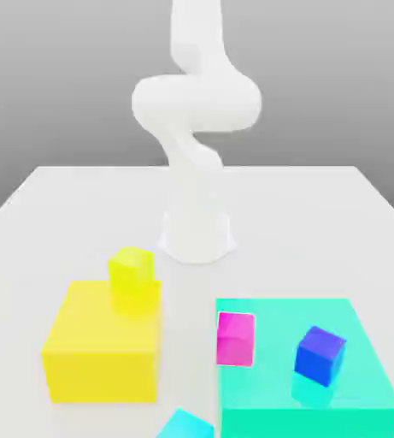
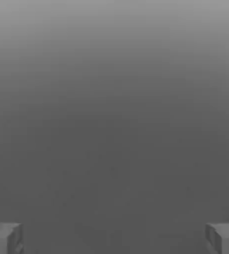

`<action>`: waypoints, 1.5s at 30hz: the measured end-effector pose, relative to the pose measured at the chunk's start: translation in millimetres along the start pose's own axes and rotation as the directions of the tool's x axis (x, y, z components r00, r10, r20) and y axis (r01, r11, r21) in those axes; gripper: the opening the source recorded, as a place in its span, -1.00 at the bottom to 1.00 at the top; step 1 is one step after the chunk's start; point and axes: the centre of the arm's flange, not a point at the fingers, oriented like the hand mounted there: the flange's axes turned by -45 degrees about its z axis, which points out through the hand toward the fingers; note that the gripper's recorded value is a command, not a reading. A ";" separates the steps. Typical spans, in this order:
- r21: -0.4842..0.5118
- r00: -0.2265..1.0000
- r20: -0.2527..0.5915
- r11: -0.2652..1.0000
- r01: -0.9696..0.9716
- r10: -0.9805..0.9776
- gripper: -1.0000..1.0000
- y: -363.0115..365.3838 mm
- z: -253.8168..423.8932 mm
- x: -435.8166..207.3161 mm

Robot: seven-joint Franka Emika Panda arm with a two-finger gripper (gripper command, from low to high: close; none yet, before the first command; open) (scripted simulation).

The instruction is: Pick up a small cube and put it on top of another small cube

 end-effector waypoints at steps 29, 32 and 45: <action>-0.318 0.670 0.580 0.886 -0.337 0.463 0.00 14.7 454.9 -212.2; -0.323 0.660 0.586 0.882 -0.342 0.470 0.00 15.1 487.1 -242.2; -0.310 0.674 0.583 0.891 -0.332 0.454 -1.00 10.7 453.0 -207.9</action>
